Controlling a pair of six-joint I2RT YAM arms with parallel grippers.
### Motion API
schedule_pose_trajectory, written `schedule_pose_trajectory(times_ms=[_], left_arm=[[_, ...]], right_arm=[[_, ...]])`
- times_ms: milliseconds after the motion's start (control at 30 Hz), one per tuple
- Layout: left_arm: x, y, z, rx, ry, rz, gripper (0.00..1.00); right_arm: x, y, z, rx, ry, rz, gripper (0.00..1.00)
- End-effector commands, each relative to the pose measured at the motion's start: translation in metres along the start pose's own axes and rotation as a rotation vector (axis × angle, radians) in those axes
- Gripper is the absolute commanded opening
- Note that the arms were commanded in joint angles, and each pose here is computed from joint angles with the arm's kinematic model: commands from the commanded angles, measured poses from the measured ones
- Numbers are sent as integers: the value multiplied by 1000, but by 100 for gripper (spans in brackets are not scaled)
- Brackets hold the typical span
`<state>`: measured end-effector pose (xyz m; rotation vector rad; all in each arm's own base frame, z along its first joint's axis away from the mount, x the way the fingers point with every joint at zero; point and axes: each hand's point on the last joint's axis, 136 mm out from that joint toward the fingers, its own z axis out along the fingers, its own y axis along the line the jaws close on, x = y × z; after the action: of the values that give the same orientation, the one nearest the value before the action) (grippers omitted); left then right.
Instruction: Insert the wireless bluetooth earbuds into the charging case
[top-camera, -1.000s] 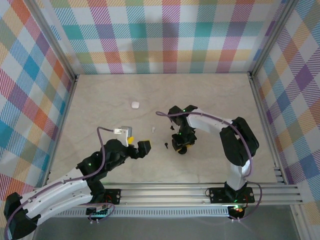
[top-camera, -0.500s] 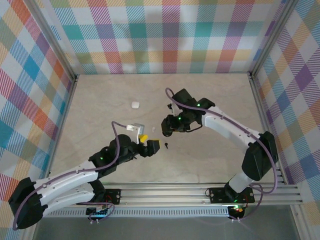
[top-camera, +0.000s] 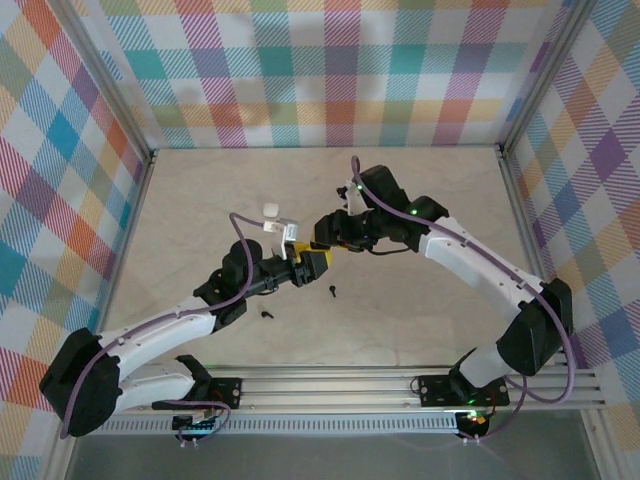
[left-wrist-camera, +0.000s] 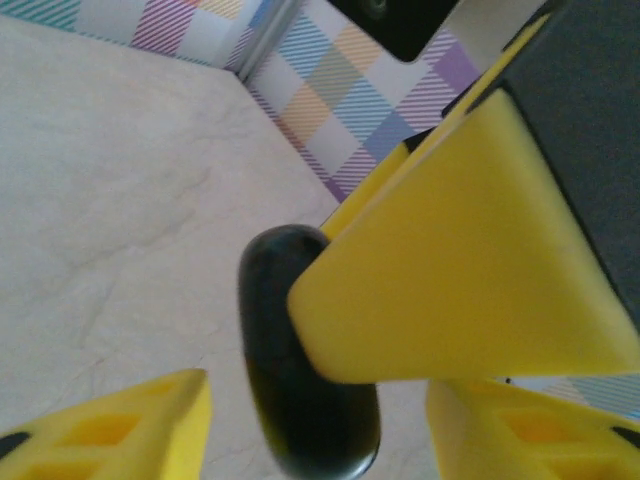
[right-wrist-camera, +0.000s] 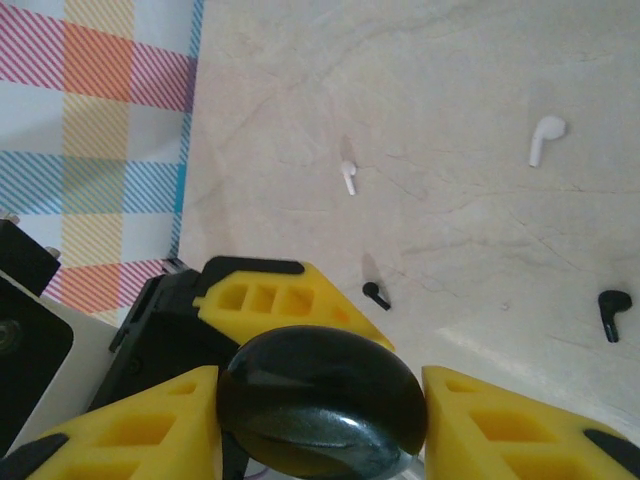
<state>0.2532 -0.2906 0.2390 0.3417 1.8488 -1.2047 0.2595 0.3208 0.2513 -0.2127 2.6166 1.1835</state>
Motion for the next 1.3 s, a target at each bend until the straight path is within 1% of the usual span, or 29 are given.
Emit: schedule_pose_trajectory(times_ms=[0, 100, 233, 300, 333, 367, 400, 433, 467, 500, 533, 667, 733, 800, 900, 1067, 1133, 1267], left_arm=[[-25, -21, 0, 81, -64, 40, 48], [-26, -20, 0, 74, -73, 39, 34], [-30, -20, -5, 64, -96, 42, 10], [-32, -21, -7, 62, -100, 44, 1], [-33, -20, -9, 58, -101, 43, 0], [-33, -20, -10, 55, -101, 40, 0], [-34, -20, -11, 53, -104, 37, 0], [-36, -21, -13, 54, -108, 30, 0], [-37, -20, -15, 52, -112, 18, 0], [-39, -19, -17, 55, -118, 3, 0], [-41, -18, -20, 65, -122, -20, 0], [-54, -24, -35, 152, -140, -84, 0], [-60, -34, -42, 195, -135, -79, 0], [-66, -47, -48, 245, -131, -63, 0], [-75, -69, -57, 324, -126, -38, 0], [-91, -100, -68, 421, -120, -10, 0], [-96, -107, -71, 442, -127, -6, 0], [-100, -113, -74, 457, -128, 0, 0]], right_arm=[[-1, 17, -9, -67, -20, -4, 46], [-1, 19, -10, -85, -19, -1, 46], [0, 20, -10, -92, -12, -5, 46], [1, 21, -11, -100, -16, -11, 47], [1, 23, -12, -112, -23, -18, 48], [0, 26, -14, -128, -34, -29, 51], [-1, 28, -17, -141, -47, -41, 58], [-3, 32, -21, -154, -70, -56, 71], [-6, 34, -27, -163, -98, -70, 81], [-9, 36, -35, -175, -126, -85, 85], [-13, 39, -47, -193, -162, -100, 87], [-18, 55, -96, -317, -317, -210, 84], [-12, 68, -113, -388, -361, -292, 83], [-6, 79, -121, -449, -365, -346, 83], [1, 92, -121, -546, -334, -392, 82], [8, 109, -108, -656, -253, -467, 77], [6, 108, -99, -653, -250, -482, 73], [0, 107, -90, -665, -244, -477, 59]])
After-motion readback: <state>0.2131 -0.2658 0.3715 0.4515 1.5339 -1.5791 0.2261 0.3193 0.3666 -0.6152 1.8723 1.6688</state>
